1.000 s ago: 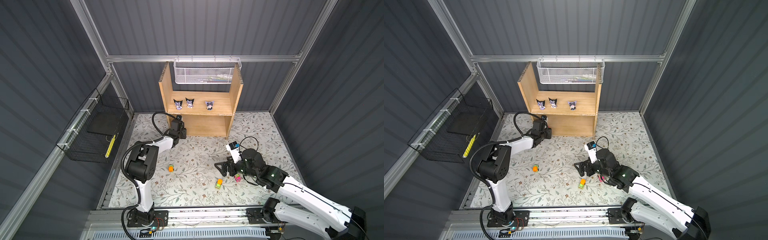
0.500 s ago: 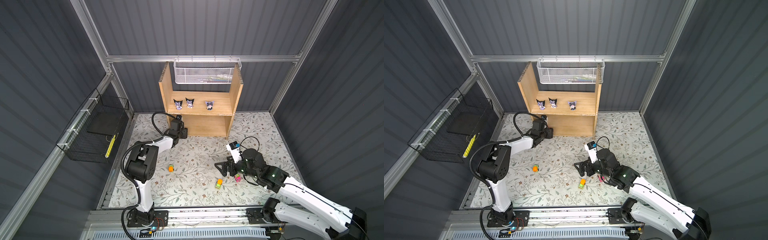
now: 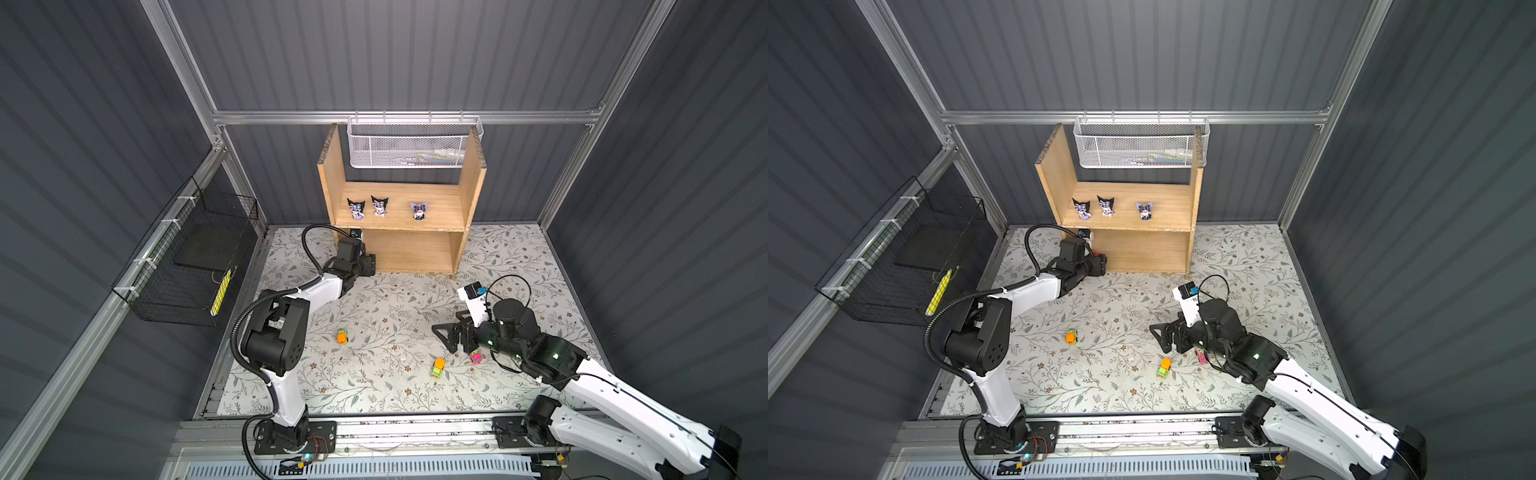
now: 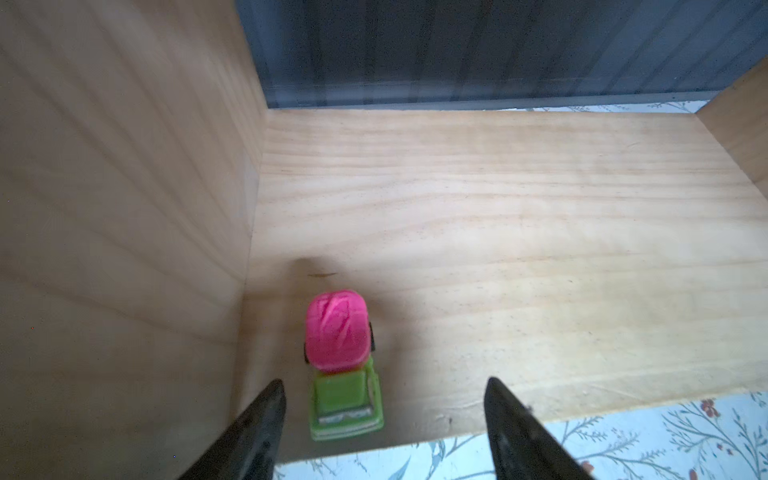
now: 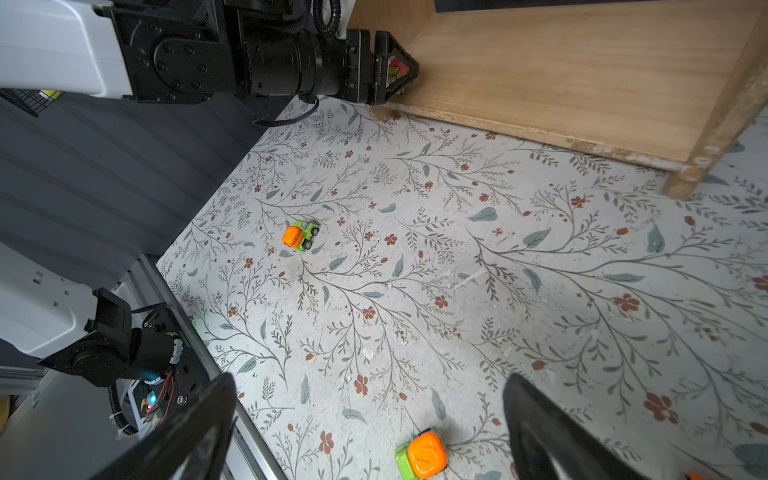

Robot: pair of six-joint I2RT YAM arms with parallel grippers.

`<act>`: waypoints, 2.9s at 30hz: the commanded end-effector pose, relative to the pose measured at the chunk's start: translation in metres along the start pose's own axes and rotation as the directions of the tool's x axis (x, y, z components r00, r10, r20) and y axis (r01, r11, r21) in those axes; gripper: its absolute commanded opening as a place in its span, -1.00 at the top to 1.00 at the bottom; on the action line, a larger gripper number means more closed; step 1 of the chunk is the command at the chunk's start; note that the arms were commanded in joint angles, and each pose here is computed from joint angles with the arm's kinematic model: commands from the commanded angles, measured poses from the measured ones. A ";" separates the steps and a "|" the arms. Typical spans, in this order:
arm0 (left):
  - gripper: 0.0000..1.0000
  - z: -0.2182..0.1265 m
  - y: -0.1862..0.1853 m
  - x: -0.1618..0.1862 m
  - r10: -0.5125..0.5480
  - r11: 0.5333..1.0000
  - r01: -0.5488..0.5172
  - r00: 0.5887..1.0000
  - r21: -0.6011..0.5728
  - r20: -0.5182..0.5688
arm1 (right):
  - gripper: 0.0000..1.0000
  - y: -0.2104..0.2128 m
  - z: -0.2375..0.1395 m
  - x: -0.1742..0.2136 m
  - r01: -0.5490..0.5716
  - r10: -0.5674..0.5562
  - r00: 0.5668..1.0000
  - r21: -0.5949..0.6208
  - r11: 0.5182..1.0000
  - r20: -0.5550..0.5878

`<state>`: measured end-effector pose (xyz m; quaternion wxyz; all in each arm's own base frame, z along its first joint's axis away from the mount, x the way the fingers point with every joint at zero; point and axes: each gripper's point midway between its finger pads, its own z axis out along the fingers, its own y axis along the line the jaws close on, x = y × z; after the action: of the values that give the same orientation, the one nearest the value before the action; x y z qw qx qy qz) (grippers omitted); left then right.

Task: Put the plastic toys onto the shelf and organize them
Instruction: 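Lower the pink-topped car onto the lower shelf and open the left gripper, then withdraw the left gripper from the shelf over the orange-topped green car, then lower the left gripper onto the orange-topped green car and close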

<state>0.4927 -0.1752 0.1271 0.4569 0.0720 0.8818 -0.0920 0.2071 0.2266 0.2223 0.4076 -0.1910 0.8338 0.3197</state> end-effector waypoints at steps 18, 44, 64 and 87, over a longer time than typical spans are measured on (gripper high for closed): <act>-0.53 -0.113 -0.022 0.058 -0.018 0.999 0.016 0.999 -0.046 -0.046 | -0.98 -0.010 -0.038 -0.007 -0.002 -0.001 1.000 0.085 0.996 0.030; -0.53 -0.227 0.030 0.205 -0.376 0.925 0.361 0.917 -0.119 -0.137 | -0.98 0.059 0.015 0.031 0.056 -0.053 0.995 0.034 0.998 -0.088; -0.48 -0.189 0.020 0.223 -0.371 0.923 0.340 0.910 -0.182 -0.183 | -0.98 0.055 0.025 0.038 0.105 -0.096 0.992 0.106 0.989 -0.083; -0.49 -0.145 0.017 0.218 -0.227 0.929 0.181 0.967 -0.323 -0.113 | -0.98 0.026 0.037 0.047 0.062 -0.053 0.995 0.109 0.992 -0.083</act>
<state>0.2467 -0.1133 0.0227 0.3659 -0.0857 0.9267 -0.0026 0.1840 0.2710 0.1707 0.3842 -0.2100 0.8663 0.2403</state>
